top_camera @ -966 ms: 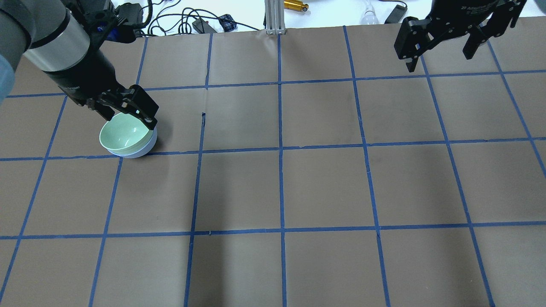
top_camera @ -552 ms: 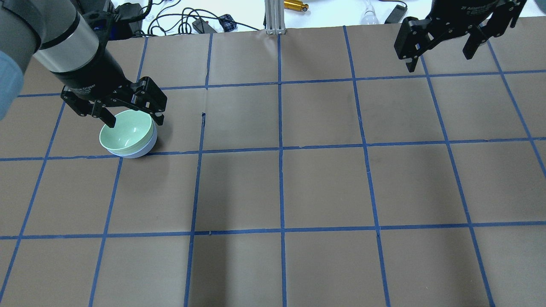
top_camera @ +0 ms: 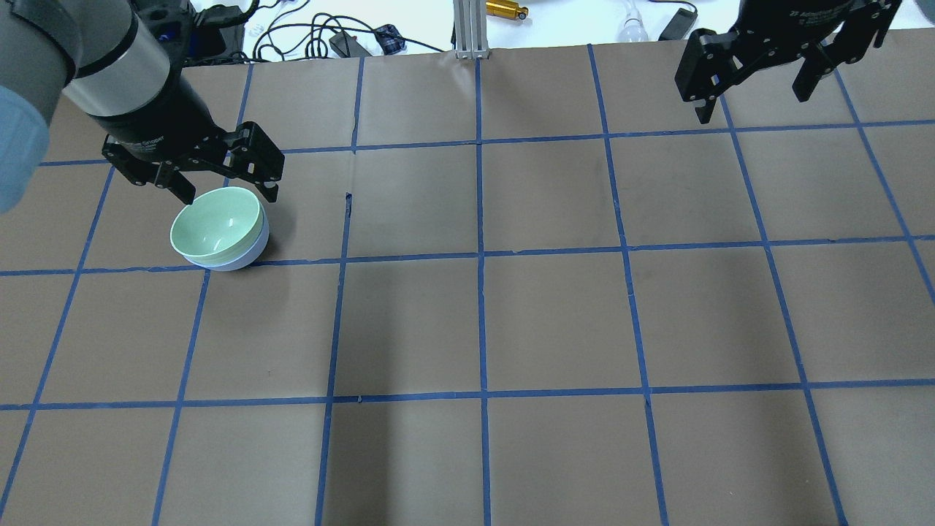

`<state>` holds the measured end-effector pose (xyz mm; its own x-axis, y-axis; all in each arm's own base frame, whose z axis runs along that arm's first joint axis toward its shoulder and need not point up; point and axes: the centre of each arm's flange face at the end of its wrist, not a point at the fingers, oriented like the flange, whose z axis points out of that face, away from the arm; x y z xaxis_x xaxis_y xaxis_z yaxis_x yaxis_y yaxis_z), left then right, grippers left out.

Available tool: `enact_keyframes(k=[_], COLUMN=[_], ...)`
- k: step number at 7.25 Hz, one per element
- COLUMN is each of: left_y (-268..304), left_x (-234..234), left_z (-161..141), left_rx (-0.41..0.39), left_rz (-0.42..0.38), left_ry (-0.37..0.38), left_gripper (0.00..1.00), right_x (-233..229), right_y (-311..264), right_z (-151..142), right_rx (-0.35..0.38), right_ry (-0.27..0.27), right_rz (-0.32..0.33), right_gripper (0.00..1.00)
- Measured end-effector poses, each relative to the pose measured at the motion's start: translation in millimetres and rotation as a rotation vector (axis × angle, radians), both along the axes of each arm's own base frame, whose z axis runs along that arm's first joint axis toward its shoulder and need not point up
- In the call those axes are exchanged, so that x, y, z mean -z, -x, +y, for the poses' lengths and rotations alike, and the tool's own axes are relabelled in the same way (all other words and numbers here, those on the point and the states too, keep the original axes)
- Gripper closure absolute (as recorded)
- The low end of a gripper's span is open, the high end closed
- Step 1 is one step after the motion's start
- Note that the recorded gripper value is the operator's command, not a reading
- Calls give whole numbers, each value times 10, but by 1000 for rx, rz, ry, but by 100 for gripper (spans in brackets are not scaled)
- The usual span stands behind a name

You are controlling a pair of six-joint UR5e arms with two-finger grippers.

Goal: Stack green bowl on blue bowl
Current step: 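Raise the open left gripper up and away from the stacked bowls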

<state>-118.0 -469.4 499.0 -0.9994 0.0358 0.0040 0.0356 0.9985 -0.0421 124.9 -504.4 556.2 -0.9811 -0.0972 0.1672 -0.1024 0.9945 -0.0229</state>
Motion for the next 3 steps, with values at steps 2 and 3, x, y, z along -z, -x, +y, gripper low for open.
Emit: enact_keyframes(k=[2, 3], left_y=[-1, 0], left_x=[13, 9], left_z=[-45, -52], left_rx=[10, 11], left_rz=[-2, -2], left_ry=[18, 23], left_gripper=[0, 0], right_x=[0, 0], right_y=[0, 0], right_z=[0, 0], right_rx=[0, 0], right_ry=[0, 0], right_rz=[0, 0], right_gripper=[0, 0])
